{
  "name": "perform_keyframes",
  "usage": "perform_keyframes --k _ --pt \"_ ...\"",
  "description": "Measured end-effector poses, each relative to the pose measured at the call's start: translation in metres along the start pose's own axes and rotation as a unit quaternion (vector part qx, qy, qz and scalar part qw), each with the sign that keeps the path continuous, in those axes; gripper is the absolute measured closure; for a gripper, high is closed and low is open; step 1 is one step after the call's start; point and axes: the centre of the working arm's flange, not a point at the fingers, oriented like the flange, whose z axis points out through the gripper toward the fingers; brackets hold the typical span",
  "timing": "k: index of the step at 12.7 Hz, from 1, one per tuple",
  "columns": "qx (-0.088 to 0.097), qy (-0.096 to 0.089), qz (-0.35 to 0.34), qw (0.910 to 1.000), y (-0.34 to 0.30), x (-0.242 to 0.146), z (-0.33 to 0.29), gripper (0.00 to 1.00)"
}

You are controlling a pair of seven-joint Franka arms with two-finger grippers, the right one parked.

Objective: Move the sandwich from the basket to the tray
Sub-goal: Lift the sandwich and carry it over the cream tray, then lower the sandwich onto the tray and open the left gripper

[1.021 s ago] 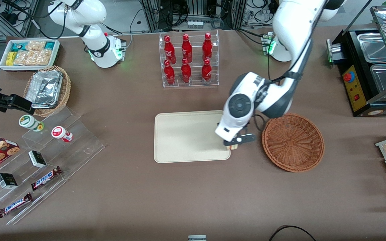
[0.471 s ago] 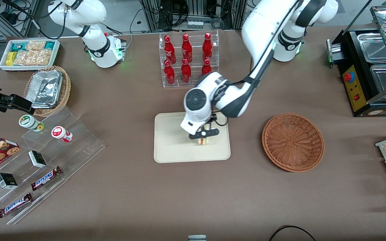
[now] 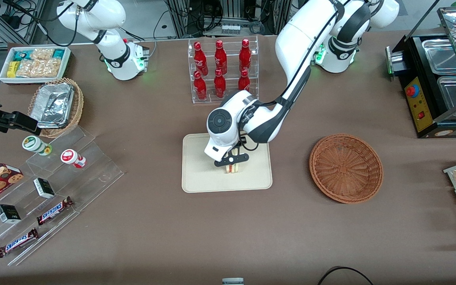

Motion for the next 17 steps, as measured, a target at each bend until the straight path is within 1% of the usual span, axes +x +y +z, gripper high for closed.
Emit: perform_keyframes --k 4,5,9,12,15,17 --pt "0.000 -0.001 -0.027 0.9996 0.003 0.004 0.008 0.85" --pt "0.000 -0.001 -0.028 0.9996 0.004 0.004 0.010 0.78" --pt "-0.004 0.001 -0.029 0.9996 0.007 0.004 0.010 0.34" --pt "-0.014 0.008 -0.029 0.9995 0.009 0.006 -0.005 0.01" --pt "-0.023 0.016 -0.030 0.9992 0.008 0.007 -0.044 0.00" --pt "-0.033 0.025 -0.027 0.9988 0.003 0.005 -0.082 0.00"
